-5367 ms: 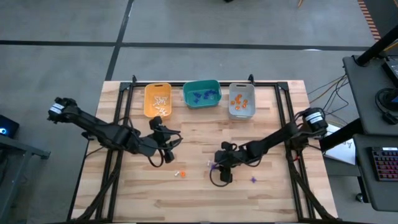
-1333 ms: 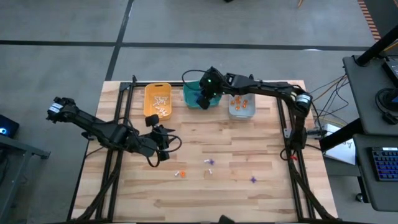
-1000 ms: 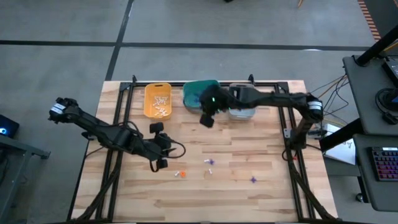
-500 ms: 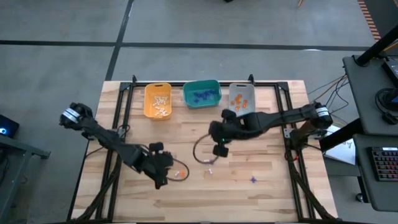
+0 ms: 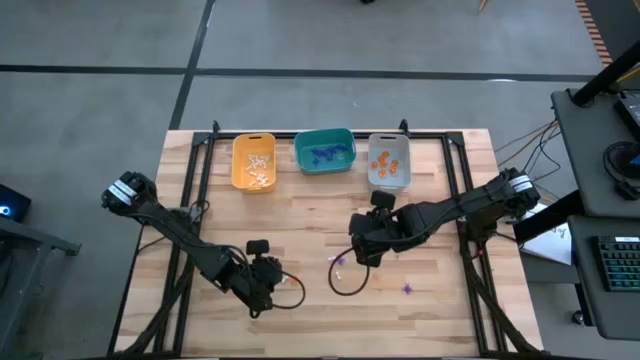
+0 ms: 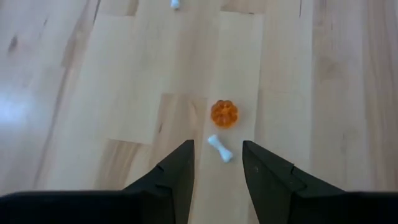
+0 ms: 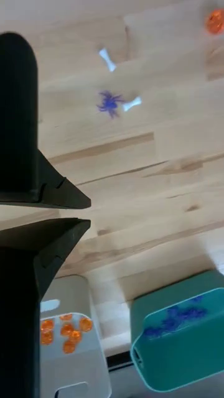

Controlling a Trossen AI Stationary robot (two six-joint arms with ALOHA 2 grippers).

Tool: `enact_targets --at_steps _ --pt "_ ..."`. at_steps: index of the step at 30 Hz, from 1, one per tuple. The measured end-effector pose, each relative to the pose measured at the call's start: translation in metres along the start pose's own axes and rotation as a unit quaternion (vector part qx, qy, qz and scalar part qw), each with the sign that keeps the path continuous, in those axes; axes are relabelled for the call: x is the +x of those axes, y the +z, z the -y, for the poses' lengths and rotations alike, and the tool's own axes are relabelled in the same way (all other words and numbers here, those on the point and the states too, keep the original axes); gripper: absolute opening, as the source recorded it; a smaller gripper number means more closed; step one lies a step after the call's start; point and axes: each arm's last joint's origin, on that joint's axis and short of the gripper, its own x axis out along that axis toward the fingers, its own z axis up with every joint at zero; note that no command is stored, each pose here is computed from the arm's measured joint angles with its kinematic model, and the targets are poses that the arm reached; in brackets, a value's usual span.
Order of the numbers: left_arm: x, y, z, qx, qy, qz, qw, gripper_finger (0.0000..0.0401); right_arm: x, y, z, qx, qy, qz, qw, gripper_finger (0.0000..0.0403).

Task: Sort Halloween decoration
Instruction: Put the white bone toy into the yellow bin

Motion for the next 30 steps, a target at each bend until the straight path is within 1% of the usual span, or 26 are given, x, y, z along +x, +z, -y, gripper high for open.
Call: enact_targets --at_steps 3,11,16,20,23,26,30 --pt "0.002 0.0 0.001 -0.011 -0.002 0.002 1.0 0.0118 0.003 -0.006 -0.005 0.002 -0.004 -0.007 1.0 0.0027" --pt "0.012 0.0 0.007 -0.051 -0.006 0.007 0.999 0.0118 0.007 -0.021 -0.017 -0.018 -0.005 -0.022 1.0 0.0027" --pt "0.026 -0.004 0.01 -0.047 0.027 0.022 0.998 0.0118 0.007 -0.021 -0.017 -0.012 -0.005 -0.022 1.0 0.0027" --pt "0.04 -0.011 0.012 -0.036 0.046 0.006 0.998 0.0118 0.007 -0.021 -0.017 -0.003 -0.005 -0.022 1.0 0.0027" --pt "0.049 -0.016 0.013 -0.042 0.054 -0.006 0.998 0.0118 0.008 -0.022 -0.017 0.004 -0.006 -0.023 1.0 0.0027" --pt "0.056 -0.022 0.015 -0.048 0.052 -0.026 0.997 0.0118 0.009 -0.023 -0.017 0.005 -0.006 -0.025 1.0 0.0027" --pt "0.059 -0.023 0.017 -0.05 0.05 -0.032 0.997 0.0118 0.01 -0.024 -0.017 0.005 -0.008 -0.027 1.0 0.0027"
